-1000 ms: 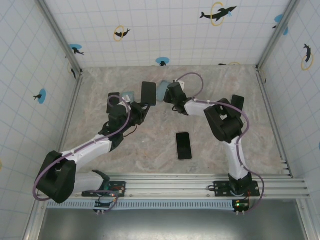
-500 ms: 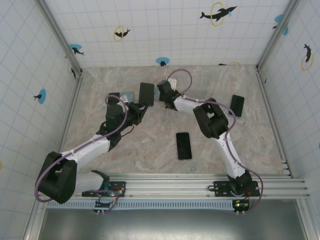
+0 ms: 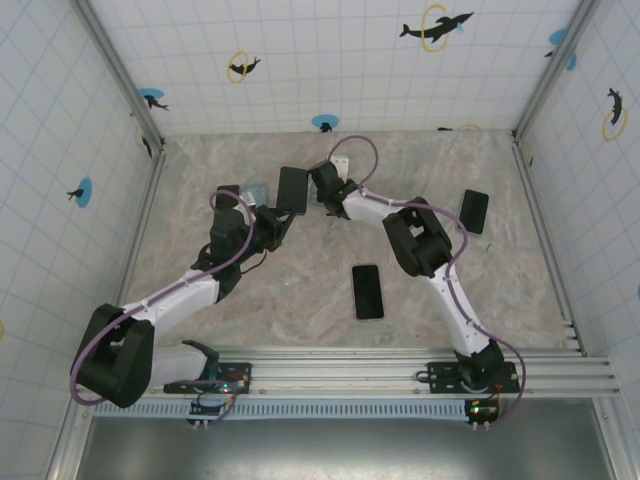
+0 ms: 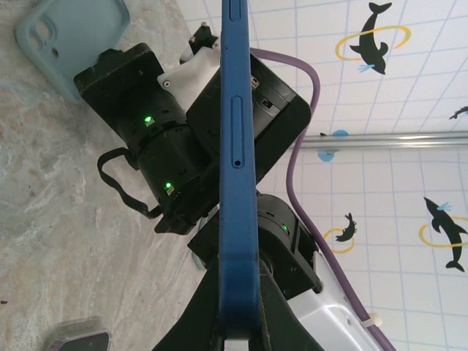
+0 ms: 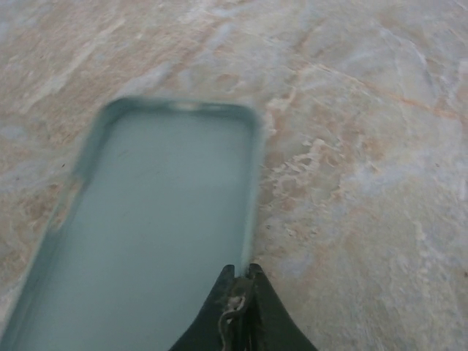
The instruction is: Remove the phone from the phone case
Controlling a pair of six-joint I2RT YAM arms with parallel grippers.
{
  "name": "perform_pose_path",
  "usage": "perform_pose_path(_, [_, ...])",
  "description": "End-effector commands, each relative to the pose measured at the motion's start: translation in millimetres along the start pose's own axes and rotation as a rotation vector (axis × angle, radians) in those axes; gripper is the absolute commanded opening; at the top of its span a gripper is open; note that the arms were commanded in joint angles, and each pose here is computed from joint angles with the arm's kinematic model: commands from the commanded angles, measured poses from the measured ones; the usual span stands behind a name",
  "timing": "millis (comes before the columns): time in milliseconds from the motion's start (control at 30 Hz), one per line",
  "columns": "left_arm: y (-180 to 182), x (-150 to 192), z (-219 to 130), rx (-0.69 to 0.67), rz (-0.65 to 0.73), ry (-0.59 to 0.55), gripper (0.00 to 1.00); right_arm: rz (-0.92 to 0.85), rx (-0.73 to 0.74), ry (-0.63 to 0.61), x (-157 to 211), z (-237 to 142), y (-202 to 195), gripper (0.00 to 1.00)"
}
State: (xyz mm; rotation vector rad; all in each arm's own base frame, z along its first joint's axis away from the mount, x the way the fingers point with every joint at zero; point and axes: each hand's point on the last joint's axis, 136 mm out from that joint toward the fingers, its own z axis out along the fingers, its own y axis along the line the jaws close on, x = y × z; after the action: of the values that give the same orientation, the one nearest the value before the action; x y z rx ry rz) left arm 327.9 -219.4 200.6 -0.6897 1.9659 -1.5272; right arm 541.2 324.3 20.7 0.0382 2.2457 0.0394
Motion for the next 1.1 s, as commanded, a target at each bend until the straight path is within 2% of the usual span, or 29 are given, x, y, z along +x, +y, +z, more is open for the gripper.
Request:
perform_pose_path(0, [-27.5, -4.9, -5.6, 0.084, 0.057, -0.010, 0.00, -0.023, 0.037, 0.019, -0.5, -8.1, -8.5, 0.03])
perform_pose_path(67, [-27.5, -5.7, -5.7, 0.084, 0.056, -0.012, 0.00, -0.006, 0.028, 0.005, -9.1, -16.5, -11.3, 0.00])
perform_pose_path(267, [-24.6, -9.0, -3.5, 0.070, 0.073, -0.024, 0.00, 0.047, -0.048, -0.072, -39.5, -61.4, -16.8, 0.00])
perform_pose_path(433, [-15.7, -14.8, 4.9, 0.042, 0.089, -0.045, 0.00, 0.096, -0.134, -0.085, -33.1, -93.0, -20.6, 0.00])
perform_pose_path(567, [-2.8, -18.9, 14.5, 0.016, 0.088, -0.057, 0.00, 0.097, -0.192, -0.059, -14.0, -111.0, -16.0, 0.00])
perform_pose_path(600, [1.6, -29.1, 14.7, 0.010, 0.080, -0.081, 0.00, 0.091, -0.198, -0.053, -8.9, -114.8, -15.0, 0.00])
perform_pose_path(833, [26.8, -46.5, 32.1, -0.055, 0.089, -0.119, 0.00, 0.064, -0.212, -0.024, 17.2, -122.1, -11.0, 0.00])
perform_pose_path(1067, [54.7, -58.7, 50.8, -0.115, 0.091, -0.139, 0.00, 0.043, -0.197, -0.015, 23.6, -111.7, -7.5, 0.00])
